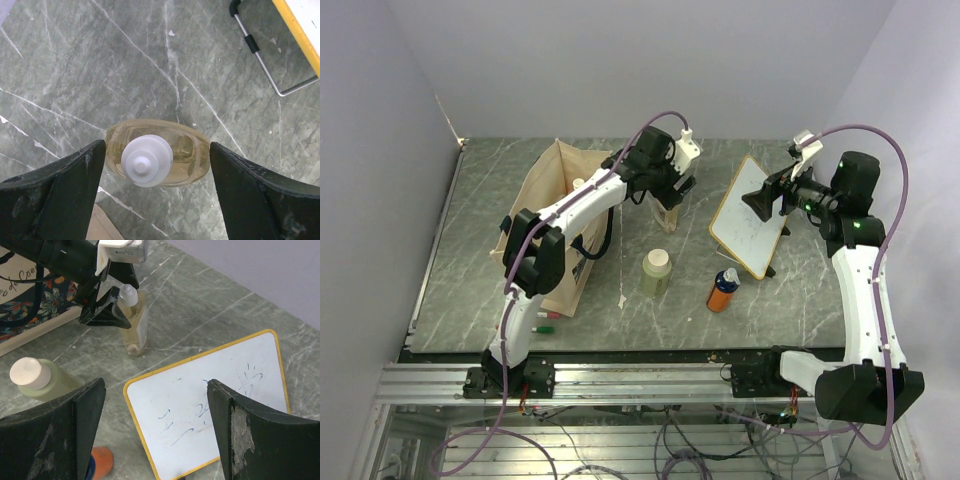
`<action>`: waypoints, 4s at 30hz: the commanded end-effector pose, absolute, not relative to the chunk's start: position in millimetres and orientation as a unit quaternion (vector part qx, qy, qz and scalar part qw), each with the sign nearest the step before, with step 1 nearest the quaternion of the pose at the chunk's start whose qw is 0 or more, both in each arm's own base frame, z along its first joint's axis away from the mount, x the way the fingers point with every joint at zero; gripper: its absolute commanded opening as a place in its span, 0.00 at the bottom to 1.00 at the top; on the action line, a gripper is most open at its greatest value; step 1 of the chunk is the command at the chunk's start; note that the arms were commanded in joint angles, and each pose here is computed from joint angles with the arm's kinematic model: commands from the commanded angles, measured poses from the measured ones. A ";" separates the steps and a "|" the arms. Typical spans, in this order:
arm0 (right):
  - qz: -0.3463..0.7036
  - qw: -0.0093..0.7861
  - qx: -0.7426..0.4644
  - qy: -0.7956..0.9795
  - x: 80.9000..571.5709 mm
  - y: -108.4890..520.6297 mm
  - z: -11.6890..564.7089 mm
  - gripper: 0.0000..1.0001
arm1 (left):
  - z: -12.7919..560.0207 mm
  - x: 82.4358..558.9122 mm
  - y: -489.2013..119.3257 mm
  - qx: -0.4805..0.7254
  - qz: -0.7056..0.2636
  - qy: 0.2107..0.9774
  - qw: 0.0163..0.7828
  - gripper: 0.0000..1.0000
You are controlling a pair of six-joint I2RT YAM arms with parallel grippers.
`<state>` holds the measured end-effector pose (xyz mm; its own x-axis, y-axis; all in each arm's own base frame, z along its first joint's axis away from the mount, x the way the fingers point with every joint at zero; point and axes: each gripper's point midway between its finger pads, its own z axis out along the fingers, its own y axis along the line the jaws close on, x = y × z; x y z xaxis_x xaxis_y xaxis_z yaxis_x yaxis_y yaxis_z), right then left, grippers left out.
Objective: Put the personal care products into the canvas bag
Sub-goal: Move the care product at the center of the board, then pick up the care product from the center of the board.
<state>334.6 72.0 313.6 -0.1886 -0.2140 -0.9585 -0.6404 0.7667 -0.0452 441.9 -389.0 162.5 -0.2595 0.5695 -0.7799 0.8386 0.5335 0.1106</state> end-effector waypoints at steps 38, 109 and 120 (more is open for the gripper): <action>0.221 0.570 -0.286 0.738 330.7 75.6 314.3 0.84 | 200.4 444.1 -386.5 0.435 -0.163 0.771 0.436 0.51; 0.225 0.562 -0.293 0.741 336.5 72.2 304.5 0.88 | 250.8 361.3 -369.4 0.513 -0.179 0.726 0.423 0.86; 0.222 0.560 -0.295 0.742 335.7 71.6 301.0 0.88 | 219.3 373.3 -362.3 0.627 -0.234 0.640 0.377 0.88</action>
<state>334.8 74.5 303.7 -0.2066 -0.1833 -0.9611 -0.6857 0.7278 0.0086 384.2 -349.7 227.2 -0.0618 0.6315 -0.7729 0.9351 0.3074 0.1764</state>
